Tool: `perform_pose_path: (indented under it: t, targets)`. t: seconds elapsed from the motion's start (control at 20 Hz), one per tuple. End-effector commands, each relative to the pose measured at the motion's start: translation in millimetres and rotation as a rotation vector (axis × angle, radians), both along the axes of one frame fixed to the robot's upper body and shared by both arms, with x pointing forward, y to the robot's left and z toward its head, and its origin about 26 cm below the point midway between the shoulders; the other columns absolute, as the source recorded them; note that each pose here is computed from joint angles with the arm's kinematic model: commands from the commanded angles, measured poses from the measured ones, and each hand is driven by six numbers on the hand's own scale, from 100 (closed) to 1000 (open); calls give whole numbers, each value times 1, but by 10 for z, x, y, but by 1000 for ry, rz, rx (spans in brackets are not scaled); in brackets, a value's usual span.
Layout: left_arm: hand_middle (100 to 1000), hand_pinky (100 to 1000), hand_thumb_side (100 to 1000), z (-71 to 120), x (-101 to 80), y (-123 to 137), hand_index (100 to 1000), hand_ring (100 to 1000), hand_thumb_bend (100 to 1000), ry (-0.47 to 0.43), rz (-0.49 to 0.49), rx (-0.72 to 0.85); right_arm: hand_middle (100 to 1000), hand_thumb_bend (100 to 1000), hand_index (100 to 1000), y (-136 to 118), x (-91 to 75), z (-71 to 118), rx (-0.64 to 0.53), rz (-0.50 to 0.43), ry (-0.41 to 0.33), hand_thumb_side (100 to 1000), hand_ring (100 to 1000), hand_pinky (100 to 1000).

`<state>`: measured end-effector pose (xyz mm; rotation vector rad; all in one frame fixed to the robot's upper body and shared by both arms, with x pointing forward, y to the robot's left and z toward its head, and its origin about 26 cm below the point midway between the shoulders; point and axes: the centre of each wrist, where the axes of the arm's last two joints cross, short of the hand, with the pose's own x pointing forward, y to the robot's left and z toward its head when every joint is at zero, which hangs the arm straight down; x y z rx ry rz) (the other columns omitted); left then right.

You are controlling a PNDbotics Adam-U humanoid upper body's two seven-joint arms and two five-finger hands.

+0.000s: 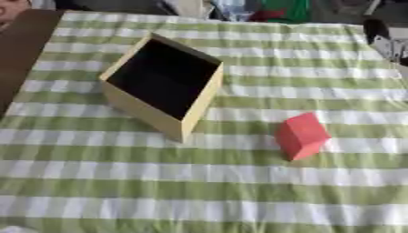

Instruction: Pick up objects on the table and place them in the box.

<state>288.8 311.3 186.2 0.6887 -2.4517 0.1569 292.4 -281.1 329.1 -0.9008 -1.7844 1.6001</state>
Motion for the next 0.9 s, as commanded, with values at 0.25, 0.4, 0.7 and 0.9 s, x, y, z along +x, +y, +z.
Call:
perform_pose_path:
  t: [0.25, 0.4, 0.7, 0.9]
  targets:
    - [486, 1000, 100, 96, -19, 11, 721, 487, 200, -23, -8, 35, 880, 206, 920, -7, -64, 136, -180, 27, 76, 378, 963, 939]
    - [486, 1000, 100, 97, -17, 7, 721, 486, 199, -23, -10, 35, 892, 307, 950, -11, -63, 125, -231, 51, 120, 361, 979, 950]
    - [485, 1000, 100, 95, -15, -1, 720, 486, 197, -21, -14, 33, 936, 323, 1000, -5, -56, 90, -324, 75, 231, 291, 1000, 988]
    - [485, 1000, 100, 96, -14, -3, 720, 486, 197, -21, -16, 32, 952, 338, 1000, 5, -51, 66, -349, 49, 286, 288, 1000, 1000]
